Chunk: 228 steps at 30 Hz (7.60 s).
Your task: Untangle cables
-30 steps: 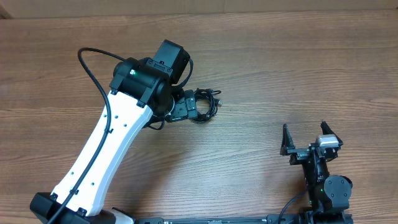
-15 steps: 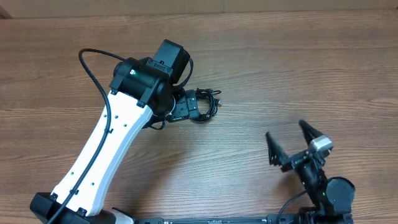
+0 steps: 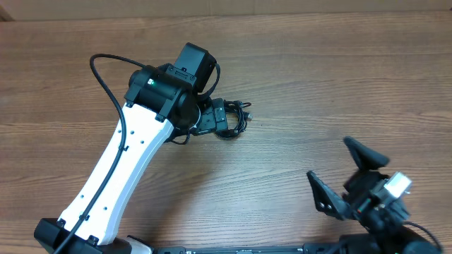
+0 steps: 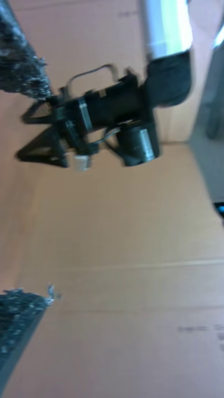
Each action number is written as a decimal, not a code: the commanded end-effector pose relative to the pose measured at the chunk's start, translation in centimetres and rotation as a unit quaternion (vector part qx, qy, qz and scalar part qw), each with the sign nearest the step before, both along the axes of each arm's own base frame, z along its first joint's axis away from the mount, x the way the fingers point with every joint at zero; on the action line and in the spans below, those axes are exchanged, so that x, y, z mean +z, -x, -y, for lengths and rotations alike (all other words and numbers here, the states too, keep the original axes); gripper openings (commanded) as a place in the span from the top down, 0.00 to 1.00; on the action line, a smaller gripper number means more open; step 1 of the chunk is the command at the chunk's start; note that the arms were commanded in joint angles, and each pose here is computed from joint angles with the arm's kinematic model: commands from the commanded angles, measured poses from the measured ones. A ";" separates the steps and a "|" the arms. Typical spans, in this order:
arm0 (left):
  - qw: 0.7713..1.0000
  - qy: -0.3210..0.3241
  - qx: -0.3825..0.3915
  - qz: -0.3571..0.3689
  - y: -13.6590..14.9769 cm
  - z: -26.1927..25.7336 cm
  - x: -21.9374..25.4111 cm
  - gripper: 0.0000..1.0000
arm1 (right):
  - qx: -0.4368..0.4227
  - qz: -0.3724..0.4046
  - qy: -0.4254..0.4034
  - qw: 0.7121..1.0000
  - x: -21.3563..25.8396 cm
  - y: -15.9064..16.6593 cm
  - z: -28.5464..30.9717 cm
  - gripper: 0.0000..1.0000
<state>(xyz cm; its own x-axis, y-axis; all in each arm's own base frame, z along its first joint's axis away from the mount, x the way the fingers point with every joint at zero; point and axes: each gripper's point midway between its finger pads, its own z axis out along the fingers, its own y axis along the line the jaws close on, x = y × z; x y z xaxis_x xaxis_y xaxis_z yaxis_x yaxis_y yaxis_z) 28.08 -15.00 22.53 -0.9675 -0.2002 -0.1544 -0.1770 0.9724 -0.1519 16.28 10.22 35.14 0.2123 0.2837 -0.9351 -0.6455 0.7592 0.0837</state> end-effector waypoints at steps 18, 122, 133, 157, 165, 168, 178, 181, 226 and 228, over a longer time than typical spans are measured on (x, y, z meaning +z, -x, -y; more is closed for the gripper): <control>1.000 0.005 -0.017 -0.008 0.4 0.5 0.1 0.00 | 0.397 -0.293 0.059 0.868 6.7 -0.5 -7.4 0.00; 0.998 0.031 -0.051 -0.036 -11.0 3.3 -13.6 0.57 | -0.061 -0.754 0.128 0.642 -22.4 -19.4 -10.2 0.11; 0.997 0.019 -0.049 -0.048 -10.2 2.8 -15.7 0.57 | -0.061 -0.753 0.128 0.642 -22.4 -19.4 -10.2 0.11; 0.997 0.012 -0.036 -0.060 -9.9 3.4 -17.2 0.57 | -0.061 -0.753 0.128 0.642 -22.4 -19.4 -10.3 0.11; 0.995 0.019 -0.040 -0.089 -9.5 4.0 -19.7 0.60 | -0.061 -0.753 0.127 0.643 -22.4 -19.4 -10.3 0.11; 0.995 0.020 -0.040 -0.086 -9.6 4.1 -19.8 0.61 | -0.064 -0.752 0.128 0.644 -22.5 -19.5 -10.2 0.11; 0.996 0.017 -0.040 -0.080 -9.9 4.0 -19.8 0.71 | -0.068 -0.751 0.130 0.644 -22.5 -19.5 -10.1 0.11; 0.996 0.017 -0.040 -0.080 -9.9 4.1 -19.8 0.71 | -0.068 -0.751 0.130 0.644 -22.5 -19.5 -10.1 0.11; 0.996 -0.007 -0.044 -0.071 -10.4 3.9 -21.4 0.85 | -0.068 -0.751 0.130 0.644 -22.5 -19.5 -10.1 0.11; 0.996 -0.007 -0.043 -0.071 -10.4 3.8 -21.4 0.85 | -0.068 -0.750 0.130 0.645 -22.5 -19.6 -10.1 0.11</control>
<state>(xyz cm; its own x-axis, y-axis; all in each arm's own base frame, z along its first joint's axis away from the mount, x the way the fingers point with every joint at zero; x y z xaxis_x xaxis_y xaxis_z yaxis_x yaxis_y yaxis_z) 38.62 -18.93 1.88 -0.9937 -0.1088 -0.0253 -0.1043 0.9849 -0.1380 35.33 20.04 12.14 -0.9831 0.1495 -0.1052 0.0968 0.9140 0.3939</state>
